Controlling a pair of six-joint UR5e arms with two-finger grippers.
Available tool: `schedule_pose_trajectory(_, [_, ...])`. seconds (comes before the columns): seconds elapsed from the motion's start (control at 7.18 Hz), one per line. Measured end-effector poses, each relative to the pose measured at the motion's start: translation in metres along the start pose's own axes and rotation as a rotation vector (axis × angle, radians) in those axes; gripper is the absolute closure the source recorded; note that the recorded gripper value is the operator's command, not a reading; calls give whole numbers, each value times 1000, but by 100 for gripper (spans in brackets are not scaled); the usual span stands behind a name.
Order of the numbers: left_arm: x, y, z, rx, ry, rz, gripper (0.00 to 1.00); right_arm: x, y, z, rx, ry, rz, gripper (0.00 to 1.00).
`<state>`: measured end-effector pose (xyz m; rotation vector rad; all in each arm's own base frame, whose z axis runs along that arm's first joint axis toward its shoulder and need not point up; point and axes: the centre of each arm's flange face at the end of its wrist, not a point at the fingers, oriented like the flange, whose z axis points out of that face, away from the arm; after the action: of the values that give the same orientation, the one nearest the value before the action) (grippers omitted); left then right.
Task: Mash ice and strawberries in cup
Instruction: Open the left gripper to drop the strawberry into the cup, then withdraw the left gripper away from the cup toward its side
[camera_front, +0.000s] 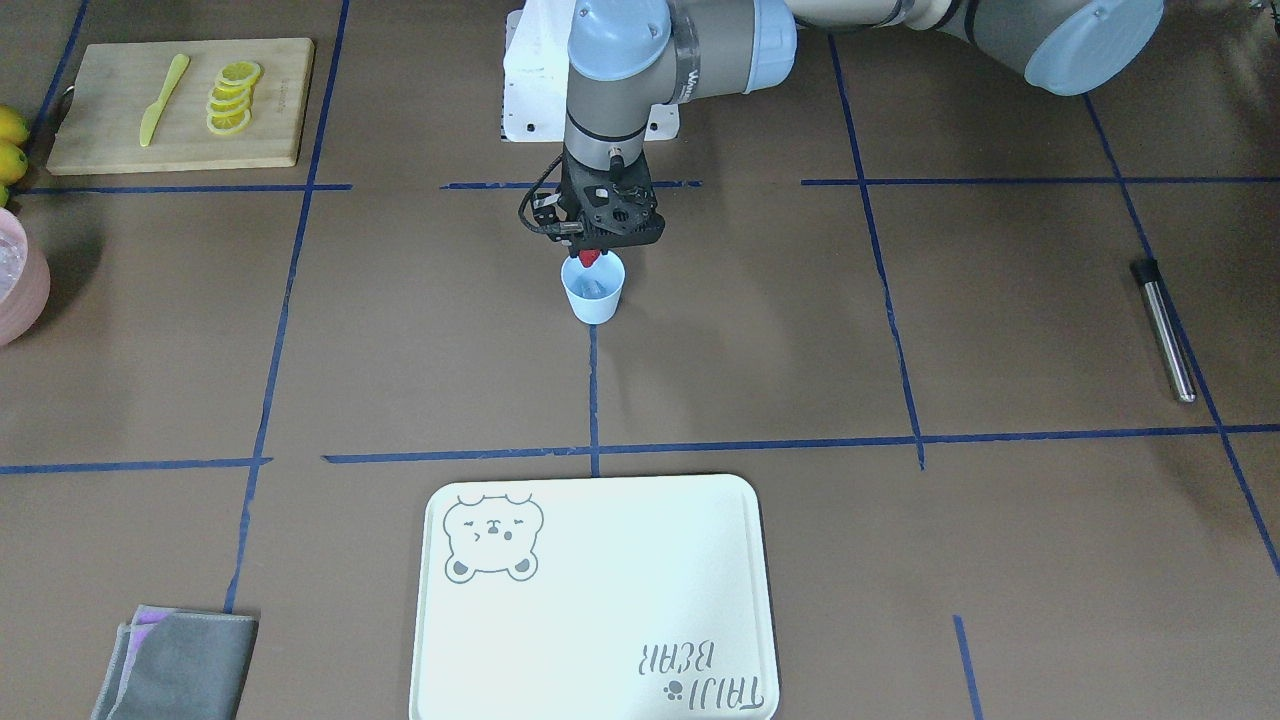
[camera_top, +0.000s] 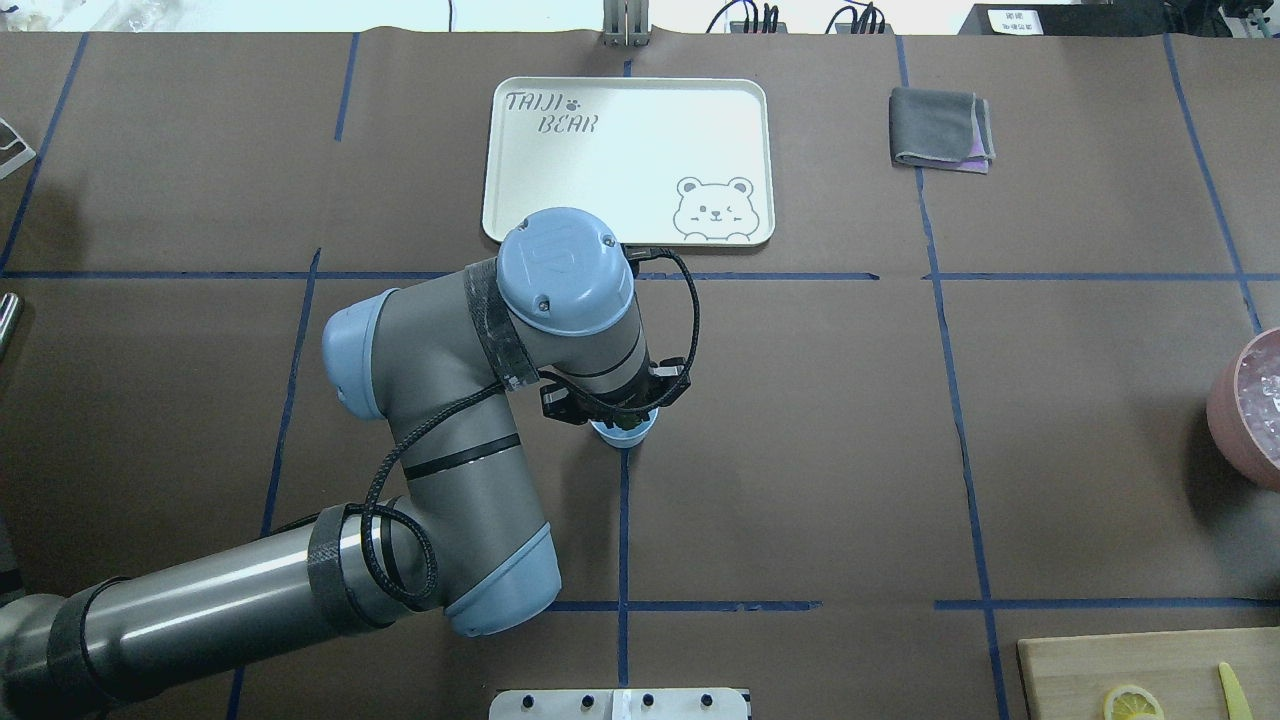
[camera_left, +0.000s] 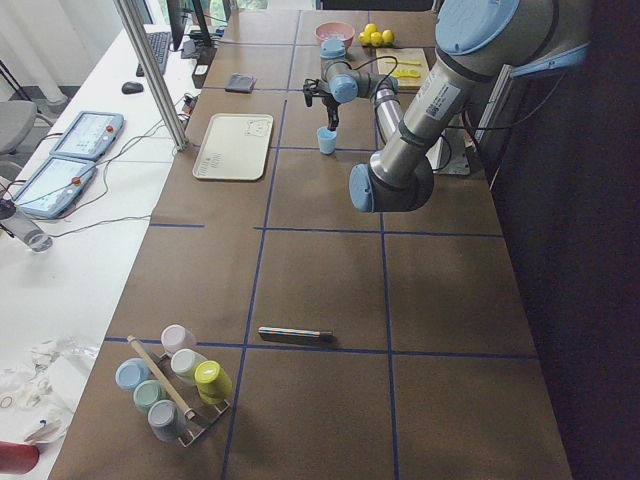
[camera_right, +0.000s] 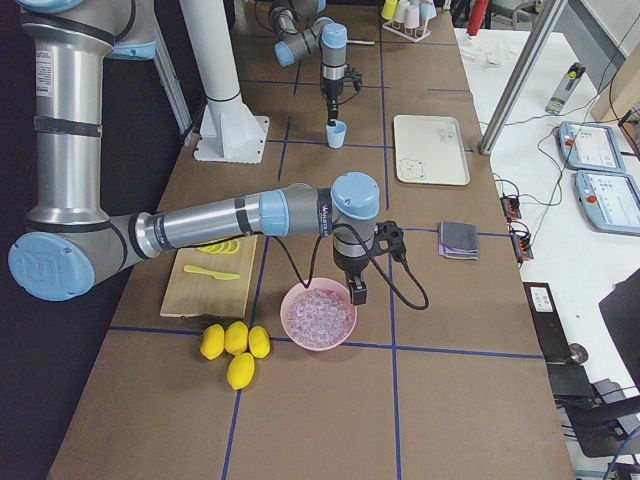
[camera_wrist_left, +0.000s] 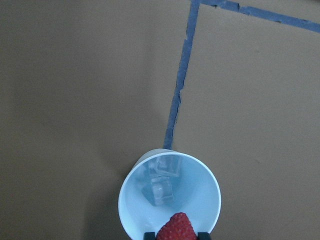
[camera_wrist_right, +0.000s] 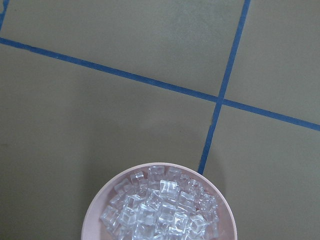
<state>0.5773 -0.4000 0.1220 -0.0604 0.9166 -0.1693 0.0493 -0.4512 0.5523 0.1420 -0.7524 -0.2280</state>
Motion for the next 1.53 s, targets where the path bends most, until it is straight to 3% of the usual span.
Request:
schedule_pose_trajectory(0.7, [-22, -22, -8, 47, 16, 18, 0, 3, 2, 5, -7, -12, 6, 1])
schedule_pose_trajectory(1.11, [-105, -84, -50, 54, -36, 91, 0, 35, 17, 34, 25, -11, -4, 1])
schedule_pose_trajectory(1.53, [-221, -164, -80, 41, -99, 180, 0, 54, 25, 41, 51, -51, 132, 1])
